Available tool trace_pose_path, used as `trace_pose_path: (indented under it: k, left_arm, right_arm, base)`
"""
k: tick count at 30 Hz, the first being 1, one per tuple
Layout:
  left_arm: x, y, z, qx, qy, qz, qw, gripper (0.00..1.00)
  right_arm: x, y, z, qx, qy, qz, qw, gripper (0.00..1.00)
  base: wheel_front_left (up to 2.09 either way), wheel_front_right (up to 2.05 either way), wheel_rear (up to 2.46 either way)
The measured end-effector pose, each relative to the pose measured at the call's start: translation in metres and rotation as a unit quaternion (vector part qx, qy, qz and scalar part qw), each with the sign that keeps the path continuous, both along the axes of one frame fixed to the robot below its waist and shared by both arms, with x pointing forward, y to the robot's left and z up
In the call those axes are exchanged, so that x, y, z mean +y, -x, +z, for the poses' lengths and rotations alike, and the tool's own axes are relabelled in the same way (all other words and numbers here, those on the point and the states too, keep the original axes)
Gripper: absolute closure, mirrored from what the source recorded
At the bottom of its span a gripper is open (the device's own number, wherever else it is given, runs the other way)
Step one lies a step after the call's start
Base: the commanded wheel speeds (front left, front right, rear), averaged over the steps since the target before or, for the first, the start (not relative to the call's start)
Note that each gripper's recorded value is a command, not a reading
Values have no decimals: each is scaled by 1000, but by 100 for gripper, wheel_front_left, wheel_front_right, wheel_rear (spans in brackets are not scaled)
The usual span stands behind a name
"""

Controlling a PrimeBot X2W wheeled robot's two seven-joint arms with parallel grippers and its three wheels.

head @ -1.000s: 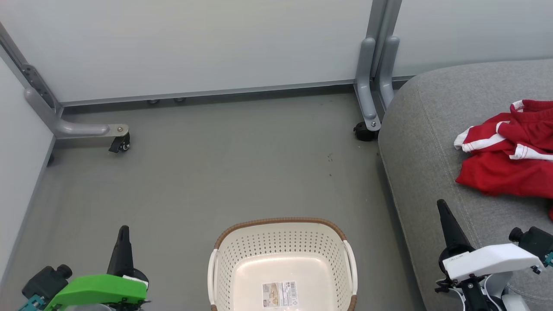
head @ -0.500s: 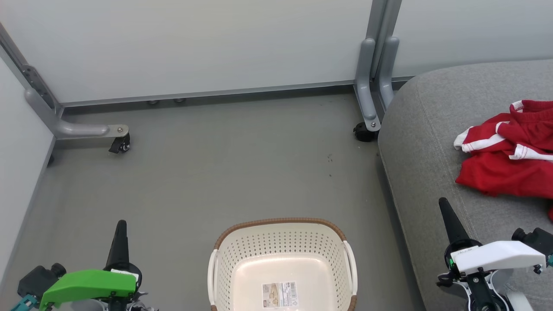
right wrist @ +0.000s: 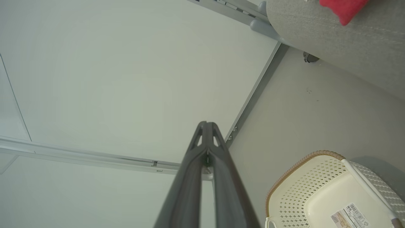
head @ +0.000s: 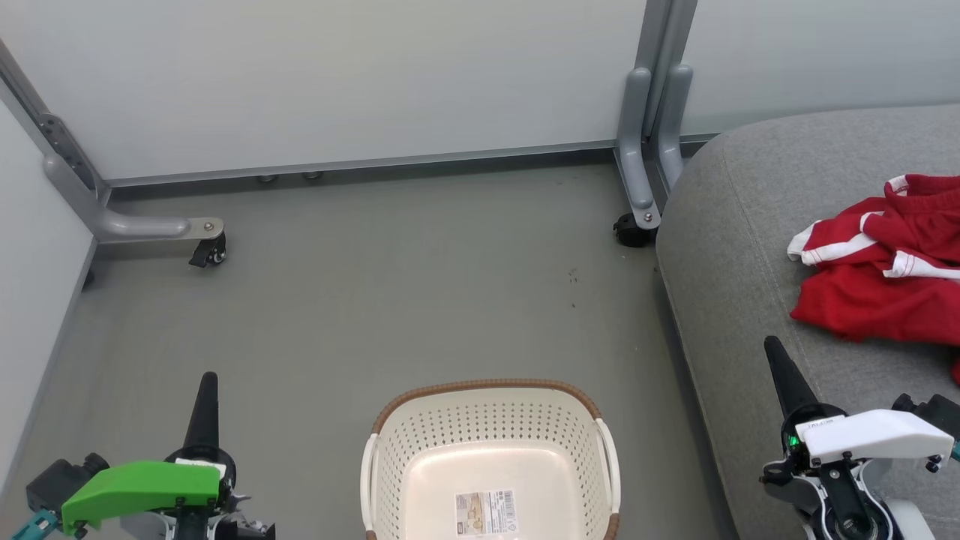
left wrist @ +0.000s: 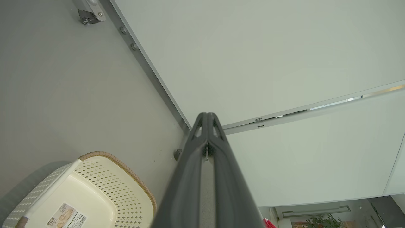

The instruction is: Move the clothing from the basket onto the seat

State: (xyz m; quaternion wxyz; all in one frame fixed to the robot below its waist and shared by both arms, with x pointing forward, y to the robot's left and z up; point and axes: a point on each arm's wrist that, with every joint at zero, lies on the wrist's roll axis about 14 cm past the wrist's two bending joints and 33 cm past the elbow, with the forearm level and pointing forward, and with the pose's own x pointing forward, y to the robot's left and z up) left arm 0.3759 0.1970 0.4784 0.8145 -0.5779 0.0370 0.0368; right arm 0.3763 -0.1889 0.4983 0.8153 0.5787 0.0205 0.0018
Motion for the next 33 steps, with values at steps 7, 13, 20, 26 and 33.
trace_pose_path:
  k: [7, 13, 20, 26, 33]
  left_arm:
    - [1, -2, 4, -8, 30, 2, 1000, 100]
    - [1, -4, 7, -13, 56, 2, 998, 100]
    - [2, -6, 12, -21, 84, 2, 996, 100]
    - [2, -7, 14, -26, 107, 2, 994, 100]
    - [2, -9, 19, -34, 131, 1, 991, 100]
  right_arm:
    - [-2, -2, 0, 0, -30, -4, 1000, 100]
    - [-4, -4, 1, -1, -55, -6, 998, 100]
    - [-5, -5, 2, -2, -83, -9, 996, 100]
    - [-7, -7, 3, -3, -105, -11, 994, 100]
    - [-8, -9, 5, -6, -131, -13, 991, 100]
  base:
    - [0, 0, 0]
    - [0, 0, 0]
    - [0, 0, 0]
    - [0, 0, 0]
    - [0, 0, 0]
